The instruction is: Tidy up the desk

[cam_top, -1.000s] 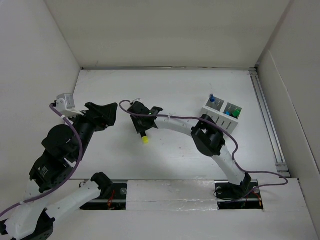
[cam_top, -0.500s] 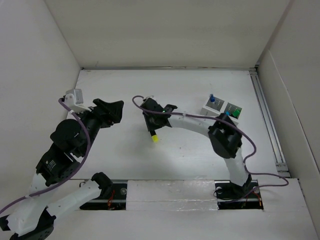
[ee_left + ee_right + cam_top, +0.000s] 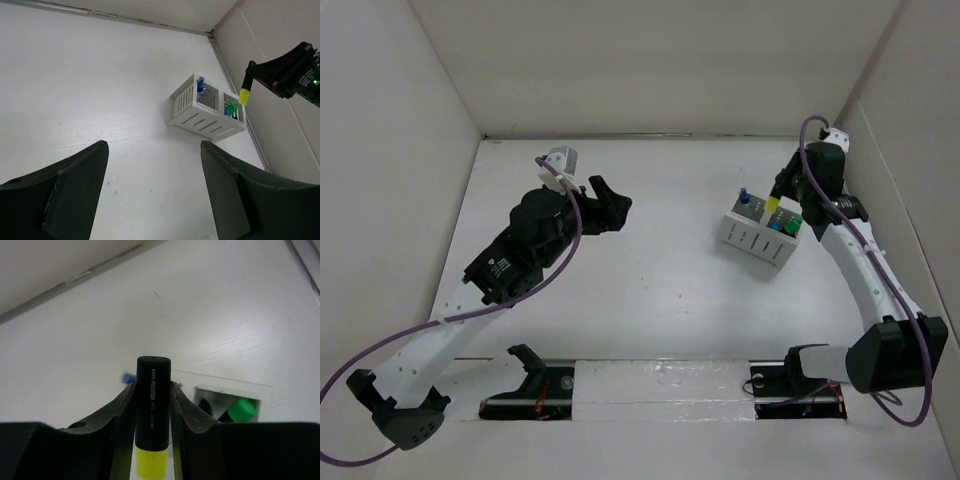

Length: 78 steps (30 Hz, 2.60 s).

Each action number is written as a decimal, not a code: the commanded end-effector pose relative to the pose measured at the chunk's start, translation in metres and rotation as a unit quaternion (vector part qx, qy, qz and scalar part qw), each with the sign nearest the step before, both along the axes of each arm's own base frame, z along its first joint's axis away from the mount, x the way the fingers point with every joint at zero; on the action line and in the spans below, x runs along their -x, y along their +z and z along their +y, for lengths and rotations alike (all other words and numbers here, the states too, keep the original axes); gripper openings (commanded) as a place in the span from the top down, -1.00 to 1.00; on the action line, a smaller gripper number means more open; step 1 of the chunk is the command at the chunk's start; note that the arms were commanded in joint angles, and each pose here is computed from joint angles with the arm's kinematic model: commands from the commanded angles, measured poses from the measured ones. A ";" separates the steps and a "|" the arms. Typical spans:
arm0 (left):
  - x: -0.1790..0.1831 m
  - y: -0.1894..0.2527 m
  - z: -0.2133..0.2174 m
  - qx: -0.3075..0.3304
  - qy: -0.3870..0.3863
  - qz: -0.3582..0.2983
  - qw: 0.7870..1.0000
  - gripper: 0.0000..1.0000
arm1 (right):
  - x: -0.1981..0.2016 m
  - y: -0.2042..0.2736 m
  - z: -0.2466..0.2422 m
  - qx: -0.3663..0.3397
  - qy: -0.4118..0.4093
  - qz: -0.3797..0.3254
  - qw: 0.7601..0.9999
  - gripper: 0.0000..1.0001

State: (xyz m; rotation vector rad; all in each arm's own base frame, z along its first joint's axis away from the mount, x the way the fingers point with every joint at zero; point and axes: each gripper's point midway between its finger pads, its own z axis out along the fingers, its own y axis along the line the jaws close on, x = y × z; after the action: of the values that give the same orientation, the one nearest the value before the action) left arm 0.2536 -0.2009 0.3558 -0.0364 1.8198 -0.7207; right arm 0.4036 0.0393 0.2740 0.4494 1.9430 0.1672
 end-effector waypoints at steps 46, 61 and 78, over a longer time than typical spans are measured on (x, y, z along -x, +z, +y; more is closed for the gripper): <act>-0.009 0.007 -0.024 0.011 -0.038 -0.012 0.999 -0.42 | 0.040 -0.053 -0.059 0.124 -0.183 0.052 0.974 -0.13; -0.005 0.005 -0.016 0.012 -0.023 0.001 1.000 -0.48 | 0.143 0.010 0.095 -0.052 0.218 -0.066 0.972 1.00; 0.019 -0.047 0.002 0.016 -0.014 0.051 0.998 -0.41 | 0.240 -0.102 0.186 -0.112 0.398 0.115 0.903 -0.24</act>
State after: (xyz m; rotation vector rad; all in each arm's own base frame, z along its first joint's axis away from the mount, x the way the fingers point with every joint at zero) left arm 0.2366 -0.1963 0.3058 -0.0592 1.9219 -0.7418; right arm 0.1598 0.2145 0.1542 -0.2329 2.3034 0.8522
